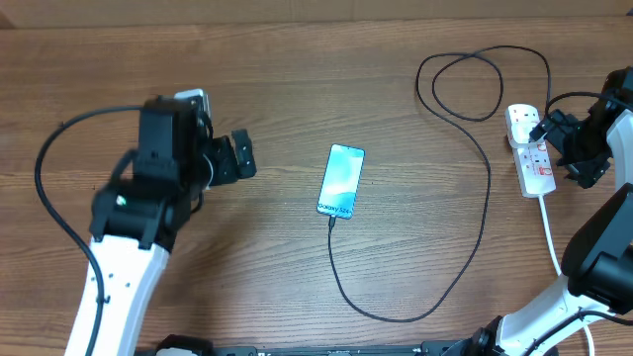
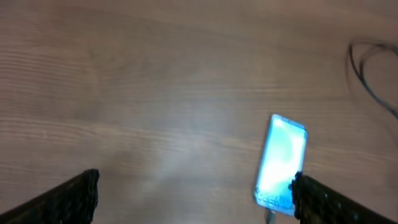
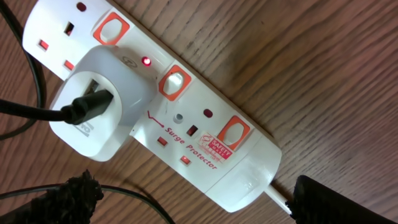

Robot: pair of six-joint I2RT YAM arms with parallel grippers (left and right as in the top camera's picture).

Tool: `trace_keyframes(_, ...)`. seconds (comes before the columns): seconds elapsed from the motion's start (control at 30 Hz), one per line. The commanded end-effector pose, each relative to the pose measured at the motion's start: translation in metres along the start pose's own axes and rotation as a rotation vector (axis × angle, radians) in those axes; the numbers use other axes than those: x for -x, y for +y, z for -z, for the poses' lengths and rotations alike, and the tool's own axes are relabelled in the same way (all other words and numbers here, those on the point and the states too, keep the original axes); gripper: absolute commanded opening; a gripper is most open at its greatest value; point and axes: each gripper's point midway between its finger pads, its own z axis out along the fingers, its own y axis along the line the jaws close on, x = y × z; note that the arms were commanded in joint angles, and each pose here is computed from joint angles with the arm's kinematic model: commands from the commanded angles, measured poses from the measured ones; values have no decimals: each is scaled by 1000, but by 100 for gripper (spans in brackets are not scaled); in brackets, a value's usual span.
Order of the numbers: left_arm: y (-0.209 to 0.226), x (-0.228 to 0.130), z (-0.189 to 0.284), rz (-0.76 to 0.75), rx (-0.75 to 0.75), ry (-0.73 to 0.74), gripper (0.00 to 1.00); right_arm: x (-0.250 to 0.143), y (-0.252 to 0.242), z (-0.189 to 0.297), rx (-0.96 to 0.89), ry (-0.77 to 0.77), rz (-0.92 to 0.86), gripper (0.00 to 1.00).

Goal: Plug charger to phone and switch on socket

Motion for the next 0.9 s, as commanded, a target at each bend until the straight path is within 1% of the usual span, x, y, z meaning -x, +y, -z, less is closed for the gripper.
trace_keyframes(0.0, 29, -25, -38, -21, 92, -37, 100, 5, 3, 9, 13, -28, 10, 100)
trace_keyframes(0.17, 43, -43, -76, 23, -15, -199, 100, 5, 3, 9, 13, -28, 10, 100)
trace_keyframes(0.27, 55, -57, -84, 63, -70, -271, 99, 5, 3, 9, 13, -28, 10, 100)
trace_keyframes(0.33, 66, -68, -87, 91, -73, -302, 100, 5, 3, 9, 13, -28, 10, 100)
trace_keyframes(0.5, 93, -100, -93, 137, -24, -296, 100, 5, 3, 9, 13, -28, 10, 100)
trace_keyframes(0.73, 105, -126, -93, 185, -17, -282, 100, 5, 3, 9, 13, -28, 10, 100)
trace_keyframes(0.87, 106, -132, -88, 184, -36, -343, 100, 5, 3, 9, 13, -28, 10, 100)
